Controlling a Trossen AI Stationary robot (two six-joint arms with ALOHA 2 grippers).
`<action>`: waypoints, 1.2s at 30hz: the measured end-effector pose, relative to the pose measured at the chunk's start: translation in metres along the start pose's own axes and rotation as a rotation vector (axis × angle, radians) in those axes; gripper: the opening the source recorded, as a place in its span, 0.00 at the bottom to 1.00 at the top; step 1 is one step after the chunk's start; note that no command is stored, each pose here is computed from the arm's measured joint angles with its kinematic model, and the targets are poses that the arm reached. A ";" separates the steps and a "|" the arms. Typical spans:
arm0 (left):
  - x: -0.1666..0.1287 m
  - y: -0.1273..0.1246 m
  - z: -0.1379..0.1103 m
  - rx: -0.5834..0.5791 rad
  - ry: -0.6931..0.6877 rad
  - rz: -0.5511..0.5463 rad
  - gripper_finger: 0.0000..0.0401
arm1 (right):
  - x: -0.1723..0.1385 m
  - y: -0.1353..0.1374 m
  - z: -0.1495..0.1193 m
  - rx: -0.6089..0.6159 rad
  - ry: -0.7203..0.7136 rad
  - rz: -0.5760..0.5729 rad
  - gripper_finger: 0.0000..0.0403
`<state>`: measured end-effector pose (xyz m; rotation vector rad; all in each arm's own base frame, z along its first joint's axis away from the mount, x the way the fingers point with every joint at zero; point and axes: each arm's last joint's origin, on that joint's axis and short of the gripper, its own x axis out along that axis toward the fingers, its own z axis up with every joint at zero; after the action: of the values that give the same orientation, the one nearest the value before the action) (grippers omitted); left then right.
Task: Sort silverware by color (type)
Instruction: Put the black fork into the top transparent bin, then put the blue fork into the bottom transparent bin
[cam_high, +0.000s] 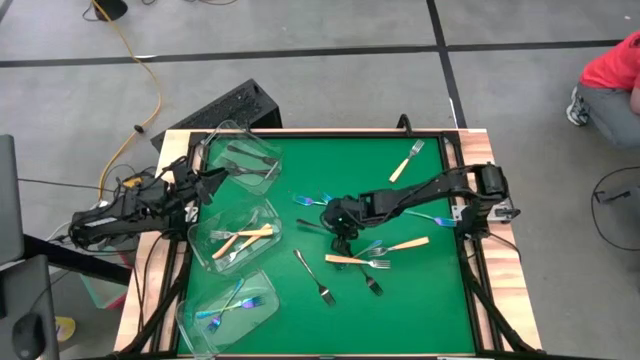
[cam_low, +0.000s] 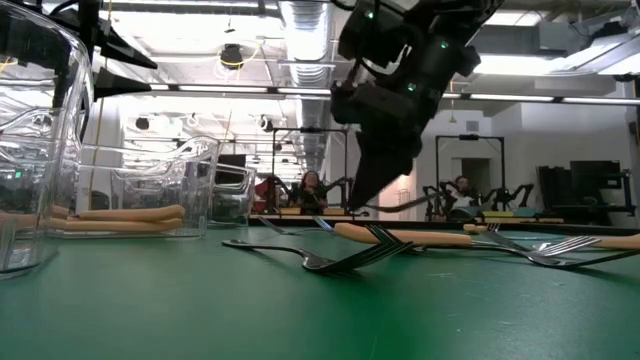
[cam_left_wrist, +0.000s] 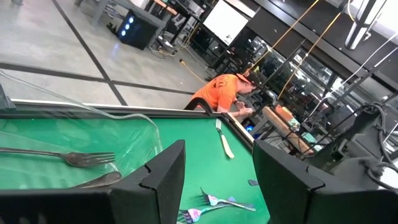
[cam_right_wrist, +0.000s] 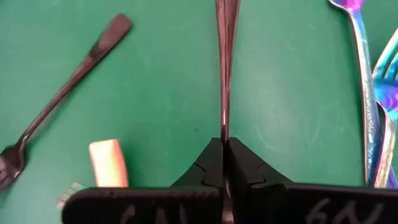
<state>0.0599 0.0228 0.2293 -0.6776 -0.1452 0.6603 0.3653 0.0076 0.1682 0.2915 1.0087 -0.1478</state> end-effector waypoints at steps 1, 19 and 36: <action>0.000 0.000 0.000 0.000 0.001 -0.001 0.43 | 0.004 -0.001 -0.001 0.014 0.006 -0.003 0.05; 0.000 0.001 -0.002 -0.010 0.023 0.001 0.43 | -0.017 -0.011 -0.001 0.125 0.115 0.122 0.44; 0.000 0.001 -0.002 -0.003 0.022 0.009 0.43 | -0.092 -0.061 -0.060 0.223 0.519 -0.308 0.44</action>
<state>0.0598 0.0226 0.2269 -0.6887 -0.1234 0.6615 0.2522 -0.0333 0.2063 0.3863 1.5548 -0.4841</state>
